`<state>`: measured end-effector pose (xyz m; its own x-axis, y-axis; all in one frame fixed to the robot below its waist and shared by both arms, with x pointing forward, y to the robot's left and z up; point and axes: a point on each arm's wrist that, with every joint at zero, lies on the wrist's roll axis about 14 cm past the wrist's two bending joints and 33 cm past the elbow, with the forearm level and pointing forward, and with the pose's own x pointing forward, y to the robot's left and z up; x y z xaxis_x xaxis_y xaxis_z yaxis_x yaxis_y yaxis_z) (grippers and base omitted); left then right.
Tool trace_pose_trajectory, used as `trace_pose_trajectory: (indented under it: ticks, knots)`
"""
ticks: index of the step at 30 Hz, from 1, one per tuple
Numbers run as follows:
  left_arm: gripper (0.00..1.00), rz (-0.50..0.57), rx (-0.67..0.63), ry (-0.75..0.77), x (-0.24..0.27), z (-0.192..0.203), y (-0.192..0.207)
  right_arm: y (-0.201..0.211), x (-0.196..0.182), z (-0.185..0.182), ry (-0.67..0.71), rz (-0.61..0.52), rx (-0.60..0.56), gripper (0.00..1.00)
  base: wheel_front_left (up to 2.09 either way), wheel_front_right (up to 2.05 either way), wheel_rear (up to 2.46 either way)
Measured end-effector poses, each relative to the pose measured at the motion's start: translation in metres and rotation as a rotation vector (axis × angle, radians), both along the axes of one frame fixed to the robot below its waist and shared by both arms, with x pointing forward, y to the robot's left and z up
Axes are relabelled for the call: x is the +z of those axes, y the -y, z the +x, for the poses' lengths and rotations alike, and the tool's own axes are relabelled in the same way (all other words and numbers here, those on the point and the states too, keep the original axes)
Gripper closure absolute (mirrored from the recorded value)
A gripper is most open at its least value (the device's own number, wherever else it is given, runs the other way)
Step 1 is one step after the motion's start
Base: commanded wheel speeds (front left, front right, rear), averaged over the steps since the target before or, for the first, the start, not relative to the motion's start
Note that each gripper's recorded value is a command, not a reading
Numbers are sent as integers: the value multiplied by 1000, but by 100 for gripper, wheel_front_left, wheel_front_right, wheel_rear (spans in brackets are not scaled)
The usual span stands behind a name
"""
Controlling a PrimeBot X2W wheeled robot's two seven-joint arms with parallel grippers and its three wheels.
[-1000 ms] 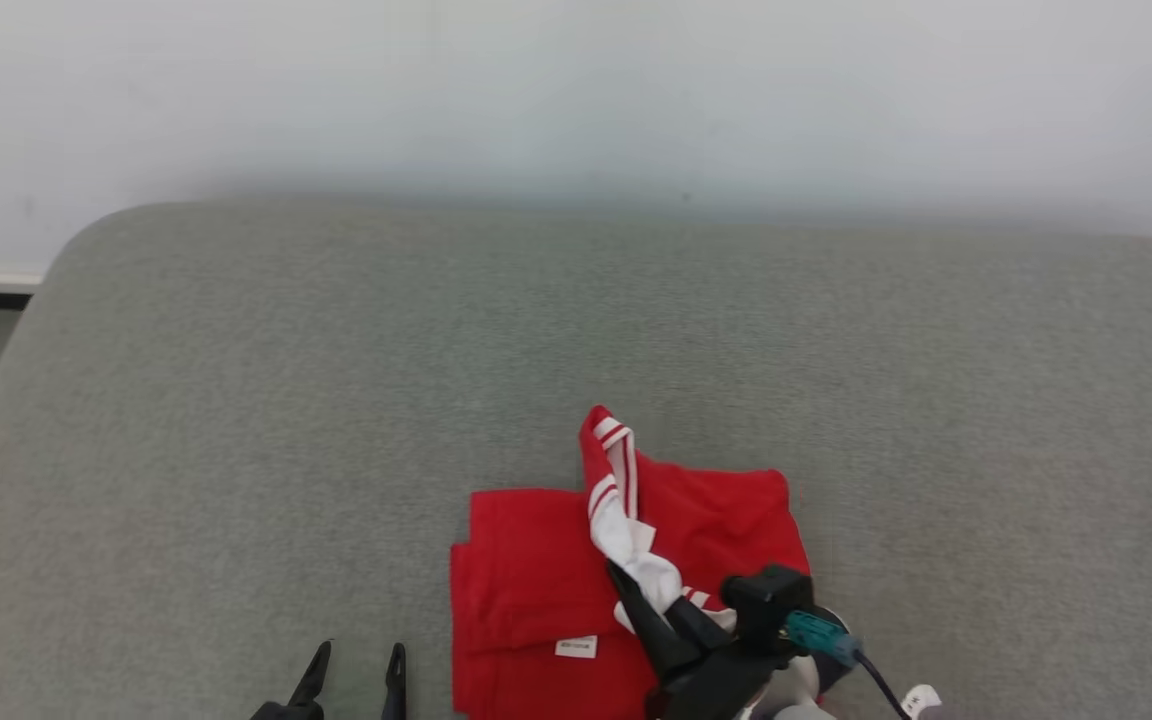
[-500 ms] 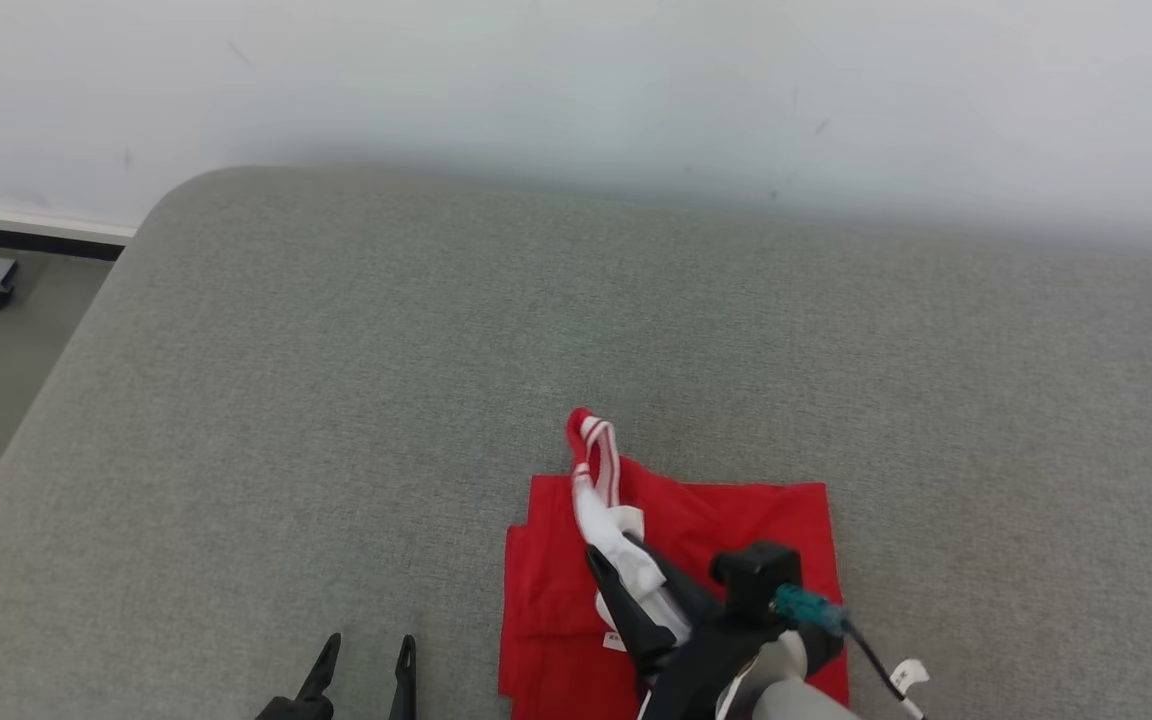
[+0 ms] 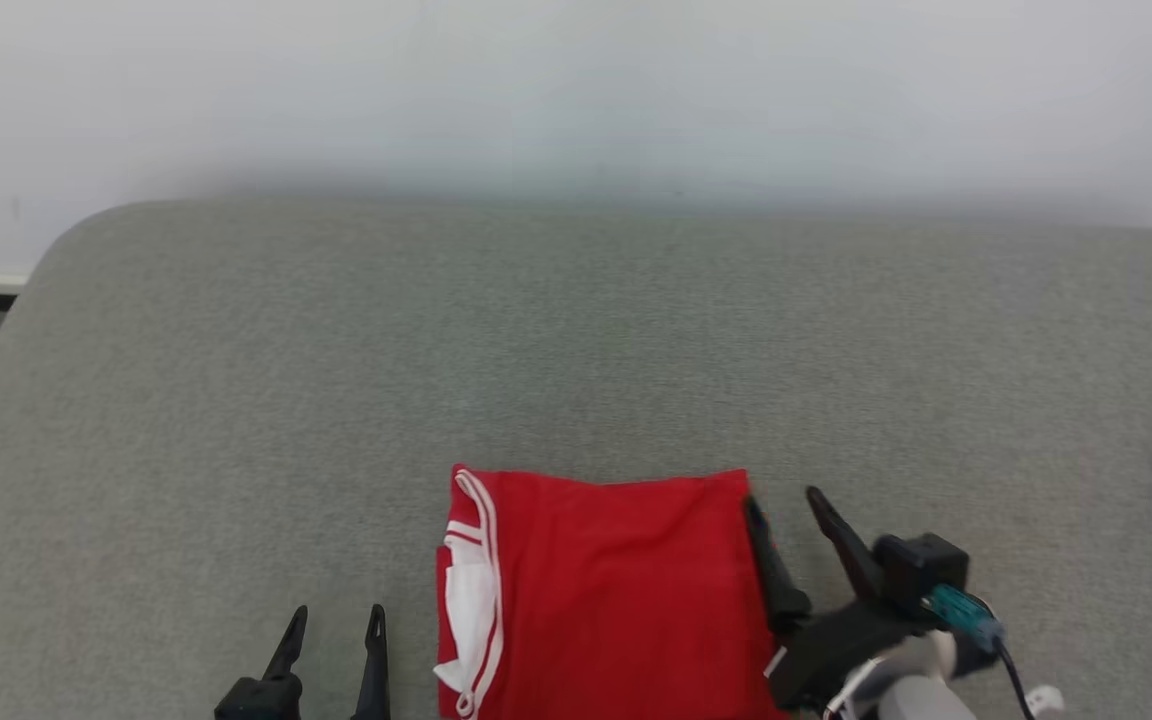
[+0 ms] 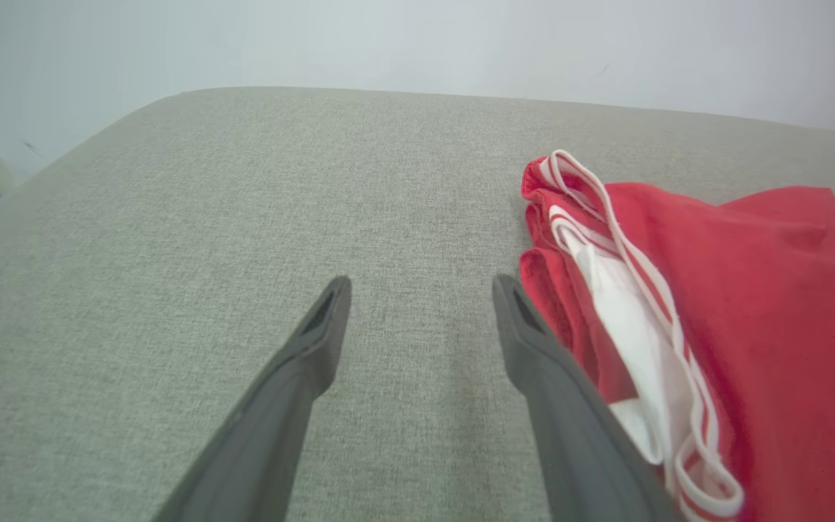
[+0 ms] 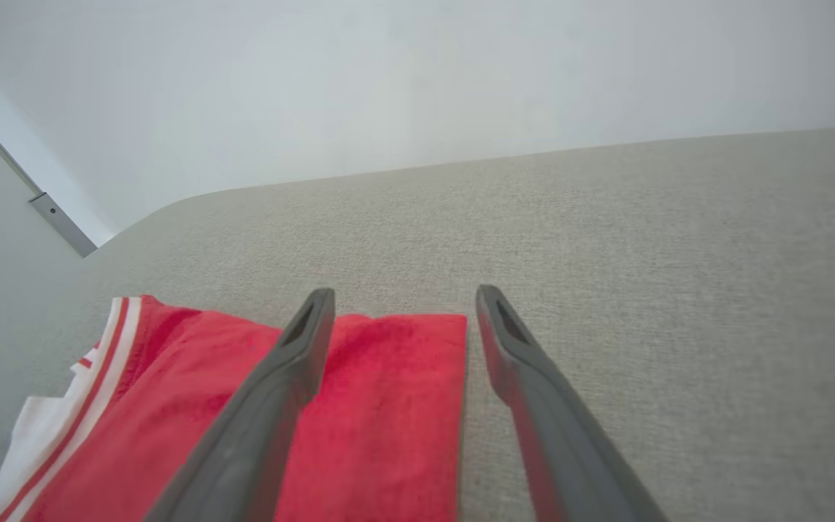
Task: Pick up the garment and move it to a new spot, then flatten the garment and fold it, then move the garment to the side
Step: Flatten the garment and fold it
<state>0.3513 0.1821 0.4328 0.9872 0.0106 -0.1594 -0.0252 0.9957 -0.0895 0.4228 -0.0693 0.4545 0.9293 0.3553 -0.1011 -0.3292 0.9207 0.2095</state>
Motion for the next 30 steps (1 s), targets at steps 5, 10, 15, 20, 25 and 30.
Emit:
trace_pose_trajectory:
  ticks: [5,10,15,20,25,30]
  knots:
    - [0,6,-23,16,4,9,7,44,-7,-14,-5,-39,-116,0,0,0,0]
    - [0,13,-40,24,6,13,12,75,-7,-27,2,-53,-203,0,0,0,0]
    - [0,17,-41,42,11,13,12,93,-7,-41,7,-67,-254,0,0,0,0]
    - [0,24,-46,63,18,12,12,103,0,-48,33,-85,-277,0,0,0,0]
    - [0,24,-39,71,20,8,10,106,4,-56,46,-91,-285,0,0,0,0]
    - [0,23,-45,82,23,6,11,107,6,-61,52,-85,-292,0,0,0,0]
